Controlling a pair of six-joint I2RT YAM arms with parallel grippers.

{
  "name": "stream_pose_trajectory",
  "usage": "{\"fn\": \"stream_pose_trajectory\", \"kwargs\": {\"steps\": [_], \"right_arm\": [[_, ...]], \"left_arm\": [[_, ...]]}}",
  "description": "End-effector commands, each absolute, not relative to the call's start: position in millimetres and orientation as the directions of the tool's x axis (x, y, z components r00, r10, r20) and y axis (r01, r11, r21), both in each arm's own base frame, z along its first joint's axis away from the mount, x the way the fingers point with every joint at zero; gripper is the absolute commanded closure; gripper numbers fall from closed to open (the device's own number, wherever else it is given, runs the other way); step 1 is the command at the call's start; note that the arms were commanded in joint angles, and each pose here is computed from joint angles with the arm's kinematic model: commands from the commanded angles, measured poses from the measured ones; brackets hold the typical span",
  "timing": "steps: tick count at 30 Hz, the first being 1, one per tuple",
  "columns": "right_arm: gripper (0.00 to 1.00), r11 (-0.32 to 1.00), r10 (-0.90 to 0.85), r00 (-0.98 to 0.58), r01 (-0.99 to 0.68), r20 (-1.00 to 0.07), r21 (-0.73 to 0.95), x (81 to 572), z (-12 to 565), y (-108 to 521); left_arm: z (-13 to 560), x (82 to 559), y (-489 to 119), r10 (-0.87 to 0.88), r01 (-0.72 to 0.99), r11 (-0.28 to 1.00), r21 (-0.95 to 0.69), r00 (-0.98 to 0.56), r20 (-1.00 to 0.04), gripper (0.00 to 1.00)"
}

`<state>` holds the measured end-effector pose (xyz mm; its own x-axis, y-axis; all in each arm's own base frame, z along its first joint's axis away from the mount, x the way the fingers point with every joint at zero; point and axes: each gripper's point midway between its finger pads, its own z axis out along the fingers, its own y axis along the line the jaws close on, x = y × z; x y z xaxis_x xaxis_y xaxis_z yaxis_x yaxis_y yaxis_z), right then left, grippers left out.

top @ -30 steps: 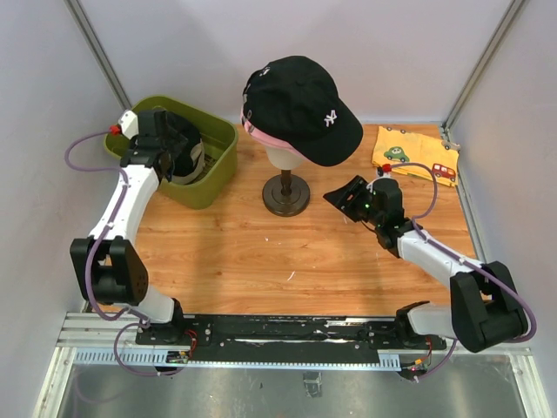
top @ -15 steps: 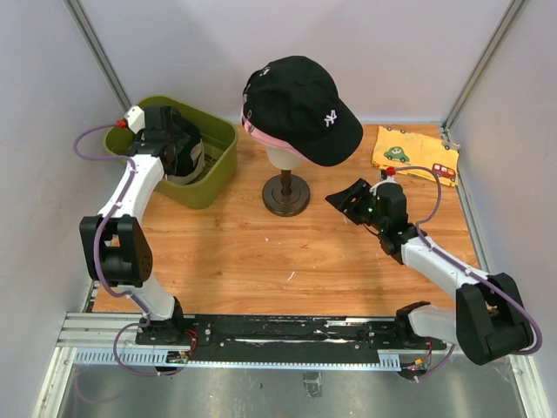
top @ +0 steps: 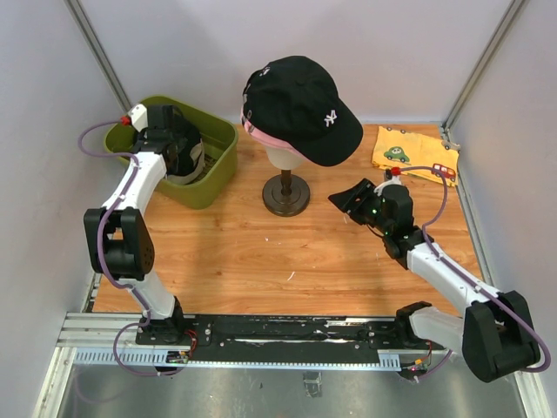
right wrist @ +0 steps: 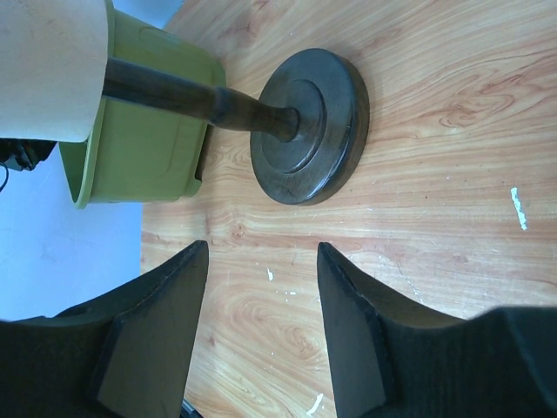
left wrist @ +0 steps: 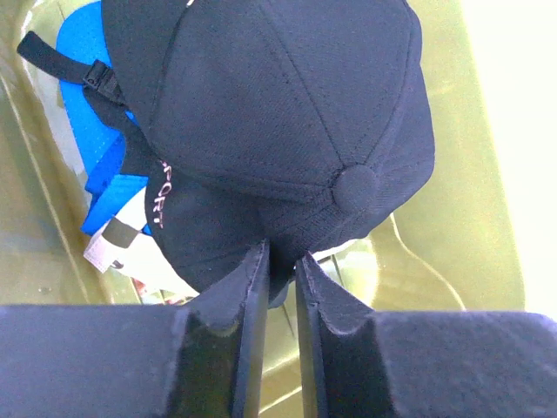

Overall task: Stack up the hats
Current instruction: Pick up the hat from the bin.

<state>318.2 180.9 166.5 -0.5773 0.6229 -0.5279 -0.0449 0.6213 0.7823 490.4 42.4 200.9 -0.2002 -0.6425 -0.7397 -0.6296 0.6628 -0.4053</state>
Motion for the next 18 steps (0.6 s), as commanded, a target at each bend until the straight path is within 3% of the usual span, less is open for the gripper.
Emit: {"fn": "stream_pose_trajectory", "kwargs": {"steps": [1,3,5,18], "right_arm": [[0.45,0.644,0.59,-0.591,-0.066,-0.55,0.762,308,165,187],[0.46,0.644,0.589,-0.59,-0.071,-0.553,0.762,308,167,188],[0.45,0.643,0.587,-0.59,-0.077,-0.555,0.762,309,169,188],[0.46,0.655,0.562,-0.594,-0.105,-0.576,0.748,310,184,192]], "left_arm": [[214,497,48,-0.628,-0.614,0.668,-0.421,-0.161,-0.761,0.86],[214,495,48,-0.627,-0.613,0.669,-0.42,-0.163,-0.762,0.97],[218,493,47,-0.627,-0.608,0.67,-0.425,-0.158,-0.763,0.99],[288,476,47,-0.634,-0.532,0.665,-0.524,-0.029,-0.773,1.0]]}}
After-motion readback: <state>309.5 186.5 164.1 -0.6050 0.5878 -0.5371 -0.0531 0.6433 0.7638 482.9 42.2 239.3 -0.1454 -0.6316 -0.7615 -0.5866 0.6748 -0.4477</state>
